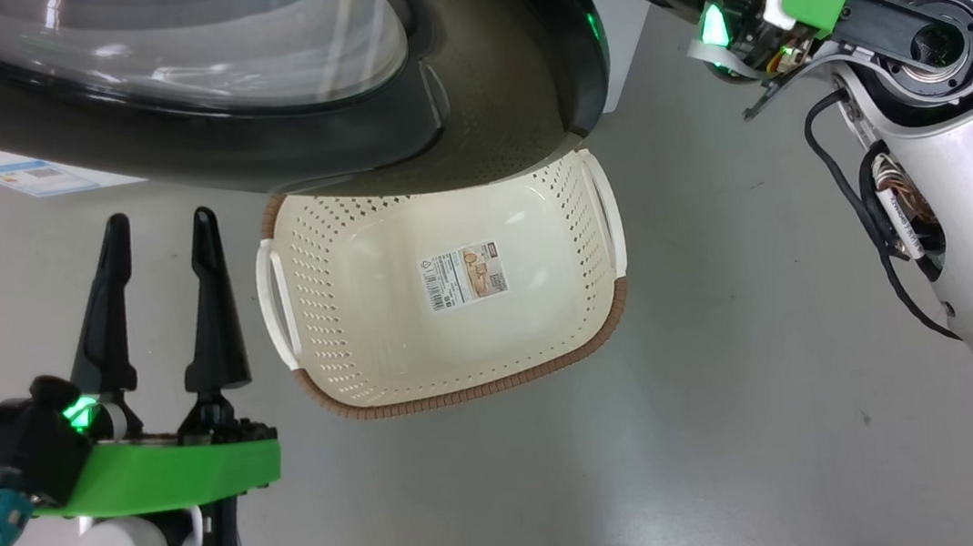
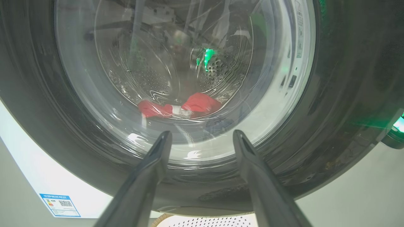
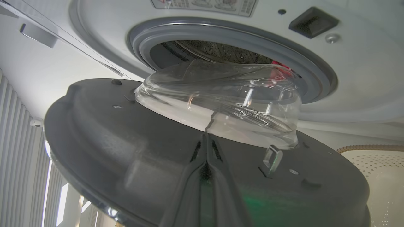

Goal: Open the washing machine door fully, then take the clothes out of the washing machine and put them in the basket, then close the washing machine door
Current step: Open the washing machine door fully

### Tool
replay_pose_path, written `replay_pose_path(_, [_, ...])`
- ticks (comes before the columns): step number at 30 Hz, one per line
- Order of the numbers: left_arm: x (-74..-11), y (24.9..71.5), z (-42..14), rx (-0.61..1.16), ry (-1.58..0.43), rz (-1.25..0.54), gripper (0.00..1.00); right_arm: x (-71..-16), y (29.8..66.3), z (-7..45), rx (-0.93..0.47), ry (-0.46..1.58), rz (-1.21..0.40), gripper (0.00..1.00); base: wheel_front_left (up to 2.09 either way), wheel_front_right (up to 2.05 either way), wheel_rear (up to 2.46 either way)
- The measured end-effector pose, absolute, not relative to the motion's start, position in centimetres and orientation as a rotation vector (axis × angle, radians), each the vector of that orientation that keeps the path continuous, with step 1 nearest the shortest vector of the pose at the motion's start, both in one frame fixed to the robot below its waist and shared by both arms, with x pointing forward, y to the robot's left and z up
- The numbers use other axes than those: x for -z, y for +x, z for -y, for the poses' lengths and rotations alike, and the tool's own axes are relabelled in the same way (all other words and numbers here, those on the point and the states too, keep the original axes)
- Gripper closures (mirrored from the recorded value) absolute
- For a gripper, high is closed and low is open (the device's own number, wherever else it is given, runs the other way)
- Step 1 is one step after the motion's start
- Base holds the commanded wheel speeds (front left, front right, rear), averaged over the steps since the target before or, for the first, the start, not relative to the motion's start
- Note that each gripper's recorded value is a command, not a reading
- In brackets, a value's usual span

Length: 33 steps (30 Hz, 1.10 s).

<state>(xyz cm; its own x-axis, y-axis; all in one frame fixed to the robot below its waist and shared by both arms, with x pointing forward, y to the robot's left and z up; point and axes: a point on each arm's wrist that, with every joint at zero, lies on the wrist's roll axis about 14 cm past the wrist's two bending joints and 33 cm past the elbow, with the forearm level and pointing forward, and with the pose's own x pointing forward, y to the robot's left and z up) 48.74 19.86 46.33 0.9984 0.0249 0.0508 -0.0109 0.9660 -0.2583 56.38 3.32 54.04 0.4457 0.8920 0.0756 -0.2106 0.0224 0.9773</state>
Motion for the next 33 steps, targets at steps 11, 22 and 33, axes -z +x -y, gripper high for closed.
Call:
replay_pose_path(11, [-46.2,48.9,-19.7,-0.011,-0.254,0.051,0.0,-54.2,56.4,-2.6,-0.956,1.256,-0.664,0.57,0.0,0.0,0.0])
replay_pose_path(22, [-46.7,48.9,-19.4,-0.002,-0.254,0.062,0.0,-54.4,57.7,0.5,-0.736,1.128,-0.371,0.0,0.0,0.0,0.0])
replay_pose_path(33, [-46.8,48.4,-19.6,-0.009,-0.258,0.063,0.0,-52.7,55.8,5.5,-0.525,0.687,0.015,0.0,0.0,0.0,0.0])
